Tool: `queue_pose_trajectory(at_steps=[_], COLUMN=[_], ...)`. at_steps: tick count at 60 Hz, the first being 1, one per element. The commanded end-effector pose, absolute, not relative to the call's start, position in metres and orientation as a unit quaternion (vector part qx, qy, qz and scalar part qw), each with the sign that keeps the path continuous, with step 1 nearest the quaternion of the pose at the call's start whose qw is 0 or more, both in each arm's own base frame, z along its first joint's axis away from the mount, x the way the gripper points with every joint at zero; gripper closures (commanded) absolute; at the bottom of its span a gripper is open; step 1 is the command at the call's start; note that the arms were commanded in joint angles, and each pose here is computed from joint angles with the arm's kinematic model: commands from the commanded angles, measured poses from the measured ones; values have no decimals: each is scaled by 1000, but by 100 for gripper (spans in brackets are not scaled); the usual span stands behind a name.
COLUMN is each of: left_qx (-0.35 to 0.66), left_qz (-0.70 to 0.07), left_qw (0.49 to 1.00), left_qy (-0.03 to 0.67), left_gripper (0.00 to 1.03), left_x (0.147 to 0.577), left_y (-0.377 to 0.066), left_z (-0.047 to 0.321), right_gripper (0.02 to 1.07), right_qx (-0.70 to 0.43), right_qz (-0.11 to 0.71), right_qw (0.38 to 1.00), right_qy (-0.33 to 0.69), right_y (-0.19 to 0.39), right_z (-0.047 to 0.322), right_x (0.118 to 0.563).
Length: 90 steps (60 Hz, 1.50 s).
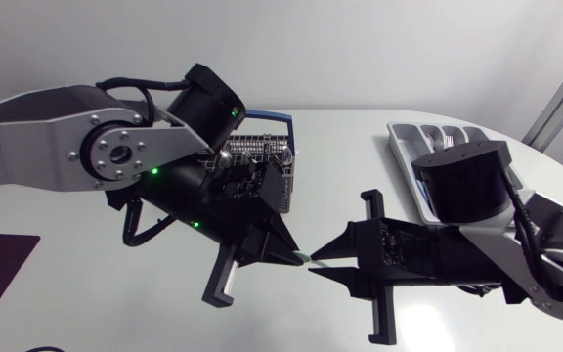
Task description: Unload the cutlery basket into the drawer organizer.
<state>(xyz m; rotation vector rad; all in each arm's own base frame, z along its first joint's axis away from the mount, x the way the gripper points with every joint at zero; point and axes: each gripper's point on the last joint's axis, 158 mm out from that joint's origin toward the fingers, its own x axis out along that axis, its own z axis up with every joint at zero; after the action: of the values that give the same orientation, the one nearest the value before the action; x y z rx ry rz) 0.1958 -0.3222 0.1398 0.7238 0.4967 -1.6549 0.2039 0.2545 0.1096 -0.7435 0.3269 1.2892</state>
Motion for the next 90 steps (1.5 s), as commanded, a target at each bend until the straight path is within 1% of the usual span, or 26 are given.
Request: queue_pose_trajectory(at_steps=[1,13,16,18,26,45,46,50,54,56,62,65,69,72,75,79,86,90], left_qx=[314,314,313,313,313,312,313,312,311,311,310,308,307,305,304,303,296,283], left_qz=[-717,-717,-718,-718,-718,-715,-715,-712,-712,-711,-710,-708,-706,-704,-703,-701,-686,-665], left_qw=[593,592,592,592,592,596,597,600,601,602,604,607,610,613,616,619,637,662], left_qy=[190,190,190,189,189,190,188,187,187,187,187,186,186,186,185,186,190,199], left_gripper=[100,100,100,100,100,99,98,84,75,68,51,41,34,24,16,11,10,9], left_x=[200,199,199,199,199,202,202,205,206,206,207,210,211,213,215,217,230,248], left_y=[-326,-326,-326,-327,-327,-325,-325,-325,-325,-325,-326,-327,-327,-327,-327,-327,-326,-324], left_z=[153,152,152,153,153,153,154,156,157,157,159,162,164,167,169,170,179,183], right_gripper=[83,83,84,86,101,101,101,101,101,101,101,101,101,101,101,101,101,101], right_qx=[-333,-336,-336,-336,-342,-344,-344,-344,-344,-344,-344,-344,-344,-344,-343,-342,-347,-352], right_qz=[586,579,579,578,565,564,564,565,565,565,566,567,567,567,567,568,562,551], right_qw=[723,727,726,728,738,735,735,734,734,734,733,732,732,732,732,731,732,738], right_qy=[152,153,155,153,140,152,153,154,154,154,156,156,157,158,160,162,166,169], right_y=[258,257,258,258,258,255,255,254,254,254,254,254,254,254,254,253,251,247], right_z=[110,106,104,104,106,99,99,99,99,99,97,97,97,96,96,95,92,91], right_x=[204,208,208,209,216,215,215,214,213,213,212,211,211,211,210,208,210,215])
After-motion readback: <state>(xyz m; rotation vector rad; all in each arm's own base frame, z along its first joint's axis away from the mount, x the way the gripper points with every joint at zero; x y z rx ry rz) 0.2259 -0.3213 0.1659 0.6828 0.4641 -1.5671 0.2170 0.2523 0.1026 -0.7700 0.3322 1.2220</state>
